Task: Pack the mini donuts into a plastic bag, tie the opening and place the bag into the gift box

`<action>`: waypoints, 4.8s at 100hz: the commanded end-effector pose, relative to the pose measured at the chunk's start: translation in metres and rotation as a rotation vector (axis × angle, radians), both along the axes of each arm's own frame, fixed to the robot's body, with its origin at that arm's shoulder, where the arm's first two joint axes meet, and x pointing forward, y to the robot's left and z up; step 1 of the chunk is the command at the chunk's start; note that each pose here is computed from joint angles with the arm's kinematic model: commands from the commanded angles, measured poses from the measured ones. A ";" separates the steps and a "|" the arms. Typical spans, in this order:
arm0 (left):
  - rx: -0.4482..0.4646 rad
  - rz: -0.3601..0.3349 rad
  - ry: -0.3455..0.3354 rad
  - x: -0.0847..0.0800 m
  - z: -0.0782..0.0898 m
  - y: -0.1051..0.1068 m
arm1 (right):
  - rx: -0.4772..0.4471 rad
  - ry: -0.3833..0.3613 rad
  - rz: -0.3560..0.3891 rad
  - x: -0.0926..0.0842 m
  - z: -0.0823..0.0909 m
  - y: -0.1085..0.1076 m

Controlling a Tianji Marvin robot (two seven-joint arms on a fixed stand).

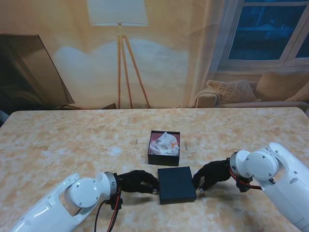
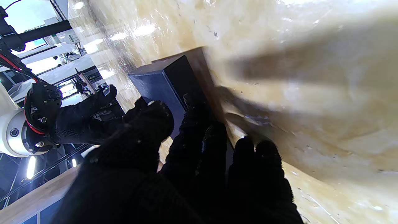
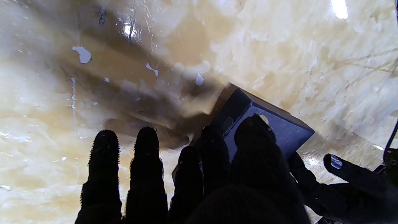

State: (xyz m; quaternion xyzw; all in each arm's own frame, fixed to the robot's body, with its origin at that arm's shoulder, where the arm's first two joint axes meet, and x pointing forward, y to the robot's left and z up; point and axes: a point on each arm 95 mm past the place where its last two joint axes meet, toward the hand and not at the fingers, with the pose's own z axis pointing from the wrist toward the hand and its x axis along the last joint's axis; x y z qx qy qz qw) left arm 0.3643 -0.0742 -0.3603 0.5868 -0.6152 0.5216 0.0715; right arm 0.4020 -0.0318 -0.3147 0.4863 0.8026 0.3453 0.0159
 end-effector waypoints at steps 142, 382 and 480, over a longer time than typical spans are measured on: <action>-0.062 -0.054 -0.066 -0.006 0.039 -0.008 | 0.077 -0.086 0.068 -0.019 0.026 0.010; -0.019 0.079 -0.165 0.069 0.087 0.007 | 0.162 -0.127 -0.017 0.058 0.065 0.039; -0.008 0.214 -0.184 0.107 0.081 0.005 | 0.176 -0.104 -0.124 0.097 0.060 0.048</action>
